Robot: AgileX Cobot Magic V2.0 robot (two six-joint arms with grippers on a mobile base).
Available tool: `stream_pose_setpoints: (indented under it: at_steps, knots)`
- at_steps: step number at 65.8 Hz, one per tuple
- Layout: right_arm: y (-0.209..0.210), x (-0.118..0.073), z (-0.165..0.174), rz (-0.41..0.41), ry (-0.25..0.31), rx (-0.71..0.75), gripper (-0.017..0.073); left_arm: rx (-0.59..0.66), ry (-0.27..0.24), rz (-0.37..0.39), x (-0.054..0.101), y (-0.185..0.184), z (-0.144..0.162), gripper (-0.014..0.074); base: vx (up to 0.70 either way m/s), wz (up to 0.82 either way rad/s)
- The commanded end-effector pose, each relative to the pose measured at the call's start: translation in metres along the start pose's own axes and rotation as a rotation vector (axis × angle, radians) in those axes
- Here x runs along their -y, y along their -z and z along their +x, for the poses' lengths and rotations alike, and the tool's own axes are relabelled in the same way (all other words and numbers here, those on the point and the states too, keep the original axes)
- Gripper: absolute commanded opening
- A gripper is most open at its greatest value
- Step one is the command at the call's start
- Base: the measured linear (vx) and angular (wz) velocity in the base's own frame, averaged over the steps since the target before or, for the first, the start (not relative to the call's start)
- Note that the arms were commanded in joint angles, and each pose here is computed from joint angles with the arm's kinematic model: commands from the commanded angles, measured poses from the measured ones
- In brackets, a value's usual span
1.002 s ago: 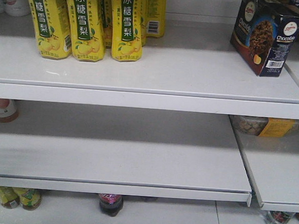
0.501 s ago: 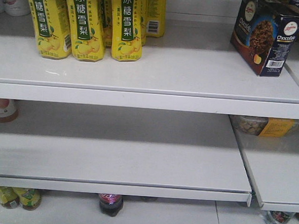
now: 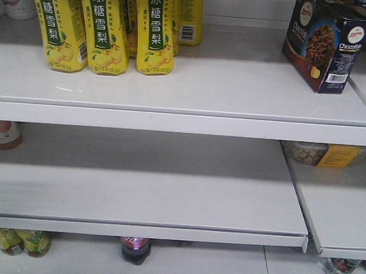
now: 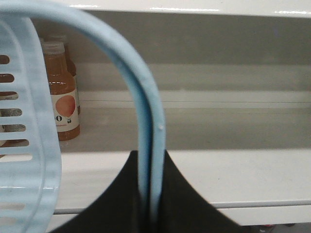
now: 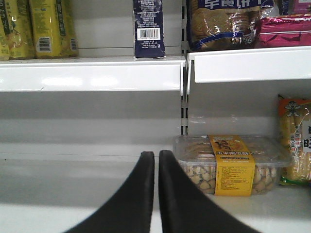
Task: Left arm holds basket, right arm returns cookies
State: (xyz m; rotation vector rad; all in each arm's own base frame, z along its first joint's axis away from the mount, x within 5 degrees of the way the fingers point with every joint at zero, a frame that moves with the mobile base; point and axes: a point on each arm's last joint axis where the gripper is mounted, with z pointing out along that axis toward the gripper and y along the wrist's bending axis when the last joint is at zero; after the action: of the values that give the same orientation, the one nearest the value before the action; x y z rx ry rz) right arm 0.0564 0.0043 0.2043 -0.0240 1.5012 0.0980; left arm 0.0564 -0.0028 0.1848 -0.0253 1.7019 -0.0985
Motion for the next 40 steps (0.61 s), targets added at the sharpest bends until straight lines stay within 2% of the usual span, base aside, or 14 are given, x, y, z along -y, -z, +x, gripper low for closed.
stream_pose_setpoints:
  at_steps: [1,40]
  knots:
    - [0.0008,0.0001,-0.0016,0.002,0.017,0.068,-0.0010,0.143,-0.031,0.009,0.0015,0.0043,-0.0193,-0.0003,0.00,0.00]
    - [0.0008,0.0001,-0.0016,0.002,0.018,0.068,-0.0010,0.143,-0.031,0.009,0.0015,0.0043,-0.0193,-0.0003,0.00,0.00]
